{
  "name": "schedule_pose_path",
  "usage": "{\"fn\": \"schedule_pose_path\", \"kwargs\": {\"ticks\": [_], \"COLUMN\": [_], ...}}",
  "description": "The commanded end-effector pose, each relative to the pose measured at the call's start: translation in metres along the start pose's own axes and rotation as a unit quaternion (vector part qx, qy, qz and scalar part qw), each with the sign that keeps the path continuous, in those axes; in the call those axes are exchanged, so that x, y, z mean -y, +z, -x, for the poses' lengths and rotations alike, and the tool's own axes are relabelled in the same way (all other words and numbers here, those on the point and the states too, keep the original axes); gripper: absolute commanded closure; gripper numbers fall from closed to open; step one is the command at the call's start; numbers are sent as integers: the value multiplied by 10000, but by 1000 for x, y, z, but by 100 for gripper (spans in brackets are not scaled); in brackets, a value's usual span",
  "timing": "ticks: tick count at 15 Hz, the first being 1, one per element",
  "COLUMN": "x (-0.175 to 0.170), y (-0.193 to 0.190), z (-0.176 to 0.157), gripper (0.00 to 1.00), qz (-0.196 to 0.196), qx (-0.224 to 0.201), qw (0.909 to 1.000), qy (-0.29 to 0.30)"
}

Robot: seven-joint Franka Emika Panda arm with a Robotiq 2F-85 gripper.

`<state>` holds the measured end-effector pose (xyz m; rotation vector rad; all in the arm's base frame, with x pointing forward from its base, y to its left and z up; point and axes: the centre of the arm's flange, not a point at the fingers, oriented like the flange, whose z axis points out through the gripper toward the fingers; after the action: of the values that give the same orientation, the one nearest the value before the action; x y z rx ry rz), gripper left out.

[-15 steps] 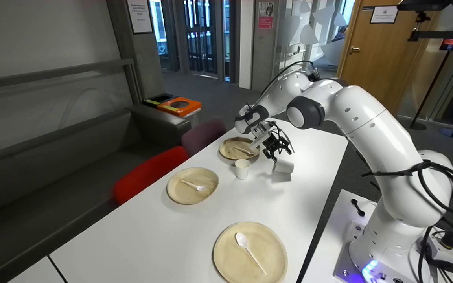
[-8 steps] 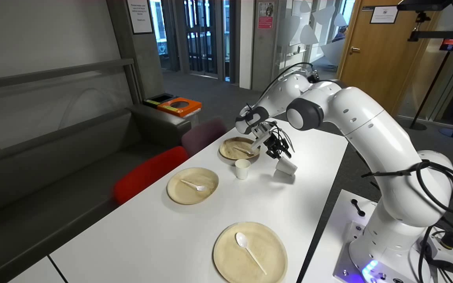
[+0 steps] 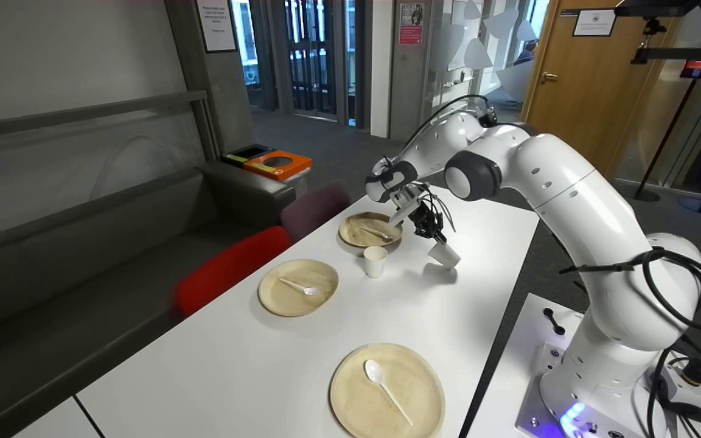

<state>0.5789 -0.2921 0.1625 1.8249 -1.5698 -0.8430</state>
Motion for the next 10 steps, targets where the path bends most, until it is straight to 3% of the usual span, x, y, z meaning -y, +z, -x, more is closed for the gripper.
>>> {"fn": "schedule_pose_path", "kwargs": {"ticks": [1,4,6,10], "x": [-13,-28,-41,-55], "y": [-13,-19,-27,-42], "z": [-6,1,9,14], "gripper": [99,99,99,99], "qz": [-46,-497,-1081,-2079], "qx": [120,206,263,339], "qw": [9999,9986,9937,9773], "qy": [-50,14,88,203]}}
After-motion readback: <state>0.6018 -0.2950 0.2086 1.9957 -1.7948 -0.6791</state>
